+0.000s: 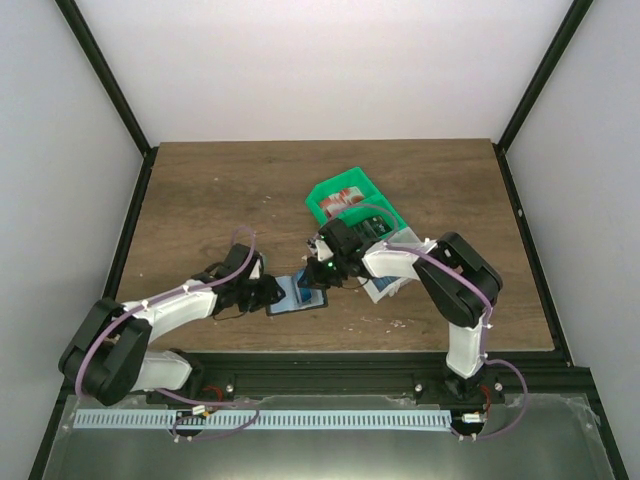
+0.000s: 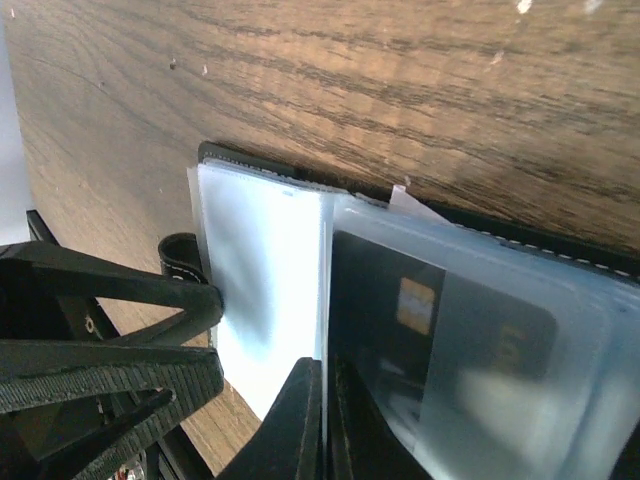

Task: Put the credit cards into the card holder
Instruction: Insert the credit card into the card holder.

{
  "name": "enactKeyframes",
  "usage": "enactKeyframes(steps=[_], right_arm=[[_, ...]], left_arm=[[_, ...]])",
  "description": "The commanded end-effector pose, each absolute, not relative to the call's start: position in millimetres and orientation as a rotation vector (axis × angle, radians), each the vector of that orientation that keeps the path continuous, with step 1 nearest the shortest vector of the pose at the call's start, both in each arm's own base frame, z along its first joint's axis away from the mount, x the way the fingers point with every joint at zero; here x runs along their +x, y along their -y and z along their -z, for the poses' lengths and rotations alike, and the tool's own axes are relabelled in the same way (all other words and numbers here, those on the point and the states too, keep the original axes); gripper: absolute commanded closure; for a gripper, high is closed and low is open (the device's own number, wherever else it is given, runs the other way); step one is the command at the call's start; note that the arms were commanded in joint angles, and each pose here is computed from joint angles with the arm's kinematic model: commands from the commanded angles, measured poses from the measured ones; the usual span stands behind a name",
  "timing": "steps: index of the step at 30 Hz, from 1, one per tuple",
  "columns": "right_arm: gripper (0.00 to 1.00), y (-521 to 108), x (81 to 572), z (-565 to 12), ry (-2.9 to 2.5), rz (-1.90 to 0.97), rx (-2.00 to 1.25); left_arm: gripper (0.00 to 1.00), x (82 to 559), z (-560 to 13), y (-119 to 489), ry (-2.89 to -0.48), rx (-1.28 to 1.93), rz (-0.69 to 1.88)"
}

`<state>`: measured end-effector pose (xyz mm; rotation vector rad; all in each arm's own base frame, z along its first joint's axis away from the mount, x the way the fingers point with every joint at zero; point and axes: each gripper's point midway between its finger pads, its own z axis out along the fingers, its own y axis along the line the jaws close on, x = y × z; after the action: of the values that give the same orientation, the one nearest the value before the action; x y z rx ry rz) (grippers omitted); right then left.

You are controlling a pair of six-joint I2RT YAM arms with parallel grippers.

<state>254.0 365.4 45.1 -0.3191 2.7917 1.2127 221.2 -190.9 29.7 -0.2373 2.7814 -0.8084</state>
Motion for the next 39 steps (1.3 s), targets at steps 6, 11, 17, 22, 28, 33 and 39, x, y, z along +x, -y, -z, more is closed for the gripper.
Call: enactKeyframes(steps=[6,11,17,22,28,33,39], right_arm=[[1.0,-376,254,-45,-2.748,-1.347,-0.328],[1.0,-378,254,-52,-2.719,-1.386,-0.296],[1.0,-375,258,-51,-2.724,-1.349,-0.233],[0.99,-381,259,-50,-2.726,-1.386,-0.21],[1.0,-392,261,-45,-2.729,-1.396,-0.191],[1.0,-395,258,-35,-2.748,-1.369,-0.192],[1.0,-398,256,-27,-2.759,-1.367,-0.2]], left_arm=[[0.59,218,-14,164,-2.821,-0.289,0.602],[0.62,218,-16,163,-2.822,-0.287,0.591],[0.61,224,-43,180,-2.779,-0.254,0.721],[0.57,226,-58,182,-2.751,-0.292,0.758],[0.55,225,-46,164,-2.754,-0.341,0.63],[0.56,218,-27,153,-2.783,-0.361,0.556],[0.56,209,-11,148,-2.826,-0.354,0.519]])
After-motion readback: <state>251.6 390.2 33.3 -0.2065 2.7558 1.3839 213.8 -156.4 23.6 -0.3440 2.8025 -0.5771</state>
